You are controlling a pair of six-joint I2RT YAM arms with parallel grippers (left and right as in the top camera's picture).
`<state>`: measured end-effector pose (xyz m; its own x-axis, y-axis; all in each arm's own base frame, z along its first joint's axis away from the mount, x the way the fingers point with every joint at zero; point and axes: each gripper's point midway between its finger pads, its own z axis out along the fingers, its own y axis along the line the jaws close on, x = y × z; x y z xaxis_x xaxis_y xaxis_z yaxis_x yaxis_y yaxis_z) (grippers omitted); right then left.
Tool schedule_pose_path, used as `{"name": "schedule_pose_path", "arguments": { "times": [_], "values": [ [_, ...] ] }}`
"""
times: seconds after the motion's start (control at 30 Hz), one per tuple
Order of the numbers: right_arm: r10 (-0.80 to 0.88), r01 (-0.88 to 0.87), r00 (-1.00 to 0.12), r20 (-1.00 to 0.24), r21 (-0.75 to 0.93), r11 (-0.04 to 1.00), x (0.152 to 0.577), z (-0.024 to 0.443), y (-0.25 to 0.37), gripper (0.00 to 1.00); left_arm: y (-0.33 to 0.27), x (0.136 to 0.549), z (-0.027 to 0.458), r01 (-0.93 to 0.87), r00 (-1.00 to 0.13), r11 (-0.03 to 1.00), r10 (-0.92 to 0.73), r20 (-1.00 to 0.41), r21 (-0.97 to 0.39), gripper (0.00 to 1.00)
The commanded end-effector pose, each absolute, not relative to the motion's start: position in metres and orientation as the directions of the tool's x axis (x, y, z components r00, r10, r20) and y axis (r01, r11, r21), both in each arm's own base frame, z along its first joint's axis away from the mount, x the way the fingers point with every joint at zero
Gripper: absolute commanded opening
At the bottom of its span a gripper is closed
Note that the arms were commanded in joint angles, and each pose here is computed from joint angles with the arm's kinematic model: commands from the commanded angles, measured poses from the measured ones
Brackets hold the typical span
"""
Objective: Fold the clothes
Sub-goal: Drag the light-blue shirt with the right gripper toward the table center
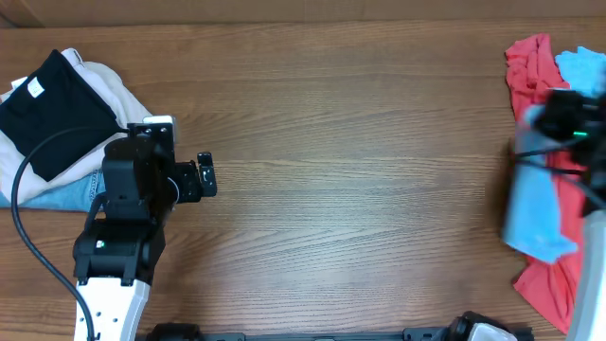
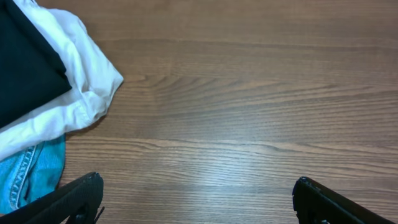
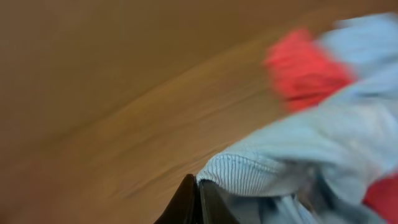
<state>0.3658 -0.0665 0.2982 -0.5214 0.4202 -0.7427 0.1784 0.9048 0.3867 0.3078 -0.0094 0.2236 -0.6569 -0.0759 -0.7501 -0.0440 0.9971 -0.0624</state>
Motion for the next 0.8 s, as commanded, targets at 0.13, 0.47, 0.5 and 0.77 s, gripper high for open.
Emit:
{"name": "schedule_pose_path", "arguments": {
  "times": [0.13, 0.47, 0.5, 0.77],
  "values": [
    [0.126, -0.208, -0.729, -0.673, 0.393, 0.895, 0.363, 0.27, 0.094, 0.04, -0.011, 0.314, 0.235, -0.03, -0.637, 0.997, -0.076, -0.767, -0.073, 1.0],
    [-0.248, -0.55, -0.74, -0.625, 0.351, 0.758, 0.363, 0.186, 0.252, 0.04, -0.011, 0.317, 0.238, -0.029, -0.625, 0.997, -0.076, -0.777, -0.074, 1.0],
    [-0.25, -0.572, -0.717, -0.651, 0.344, 0.745, 0.368, 0.186, 0.262, 0.04, -0.011, 0.317, 0.238, -0.029, -0.623, 0.997, -0.076, -0.778, -0.074, 1.0],
    [-0.116, -0.605, -0.501, -0.858, 0.251, 0.756, 0.419, 0.237, 0.289, 0.34, -0.012, 0.319, 0.24, -0.024, -0.618, 0.997, -0.077, -0.782, -0.079, 1.0]
  ]
}}
